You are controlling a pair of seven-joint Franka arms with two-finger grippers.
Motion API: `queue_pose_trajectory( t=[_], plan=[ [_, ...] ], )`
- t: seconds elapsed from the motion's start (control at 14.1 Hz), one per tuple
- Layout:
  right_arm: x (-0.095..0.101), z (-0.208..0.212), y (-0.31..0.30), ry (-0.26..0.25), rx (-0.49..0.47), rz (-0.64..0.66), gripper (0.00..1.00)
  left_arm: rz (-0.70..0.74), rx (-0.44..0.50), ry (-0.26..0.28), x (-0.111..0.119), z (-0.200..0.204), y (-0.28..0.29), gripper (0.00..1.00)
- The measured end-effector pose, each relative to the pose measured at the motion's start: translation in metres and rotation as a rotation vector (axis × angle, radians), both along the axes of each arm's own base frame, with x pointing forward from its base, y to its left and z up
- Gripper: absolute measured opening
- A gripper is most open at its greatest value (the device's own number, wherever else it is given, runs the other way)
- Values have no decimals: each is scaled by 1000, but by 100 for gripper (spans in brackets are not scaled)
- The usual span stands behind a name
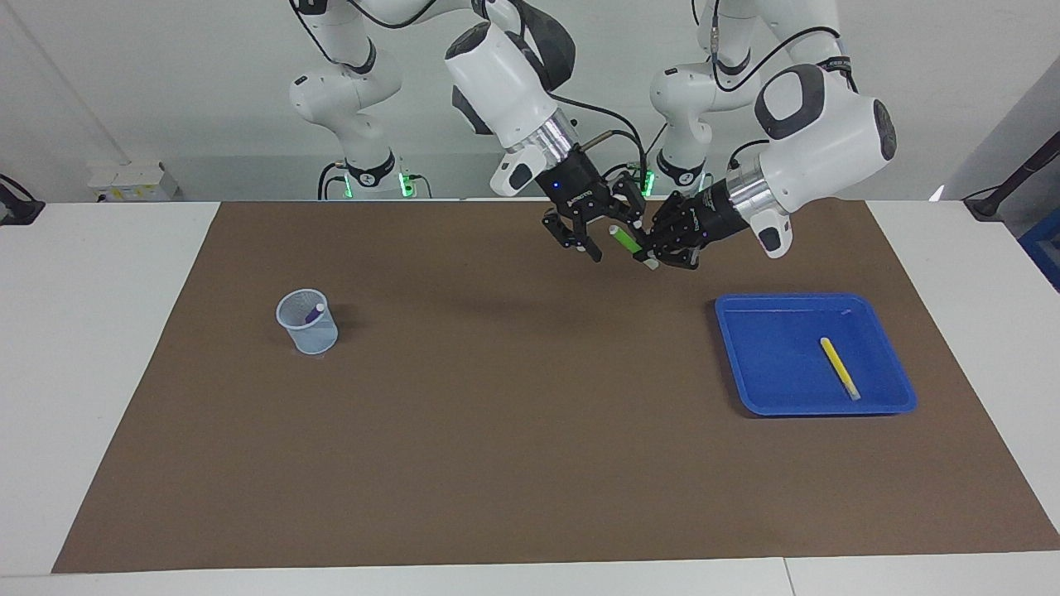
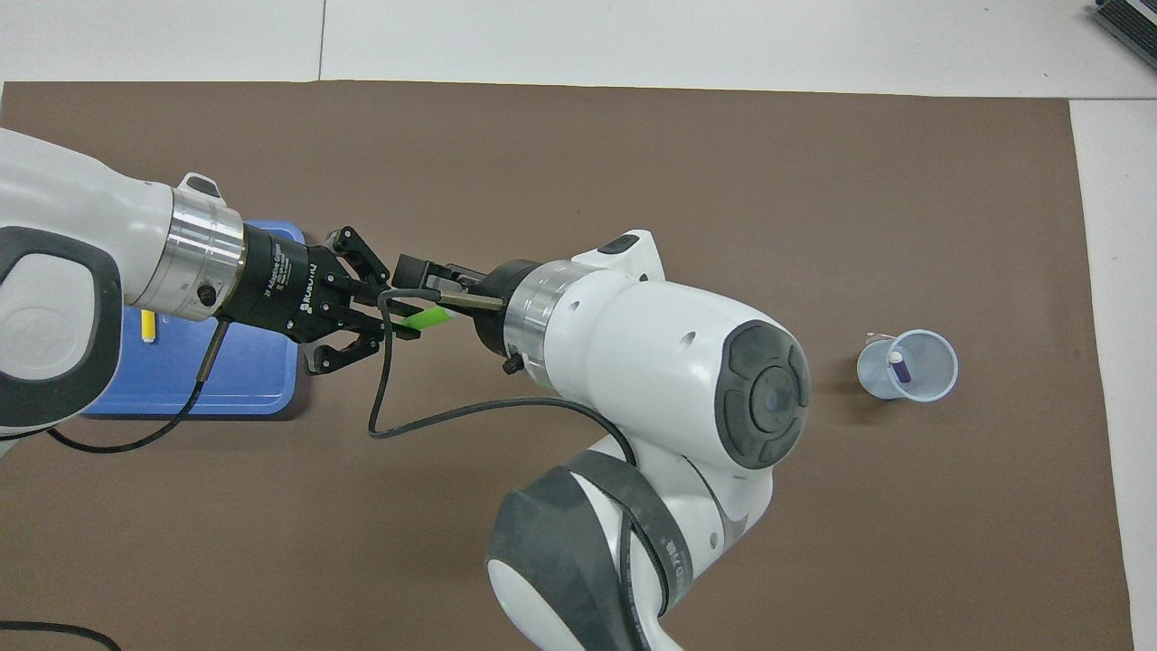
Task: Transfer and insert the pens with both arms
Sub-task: 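Grasp the green pen with the right gripper from the left gripper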
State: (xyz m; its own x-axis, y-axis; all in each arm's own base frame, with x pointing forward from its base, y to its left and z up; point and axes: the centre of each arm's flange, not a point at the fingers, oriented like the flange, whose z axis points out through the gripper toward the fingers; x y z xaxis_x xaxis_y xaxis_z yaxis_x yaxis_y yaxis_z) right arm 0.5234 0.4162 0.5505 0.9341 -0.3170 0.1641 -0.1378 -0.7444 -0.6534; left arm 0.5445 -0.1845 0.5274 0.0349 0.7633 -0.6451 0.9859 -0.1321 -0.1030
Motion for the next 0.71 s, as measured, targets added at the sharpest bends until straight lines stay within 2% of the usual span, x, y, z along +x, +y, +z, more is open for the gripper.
queue_pose_trajectory(
  t=[0.71],
  plan=[
    [-4,-3,4,15,-8,14,80,-4,-4,4,-2,1,-1,17]
  ],
)
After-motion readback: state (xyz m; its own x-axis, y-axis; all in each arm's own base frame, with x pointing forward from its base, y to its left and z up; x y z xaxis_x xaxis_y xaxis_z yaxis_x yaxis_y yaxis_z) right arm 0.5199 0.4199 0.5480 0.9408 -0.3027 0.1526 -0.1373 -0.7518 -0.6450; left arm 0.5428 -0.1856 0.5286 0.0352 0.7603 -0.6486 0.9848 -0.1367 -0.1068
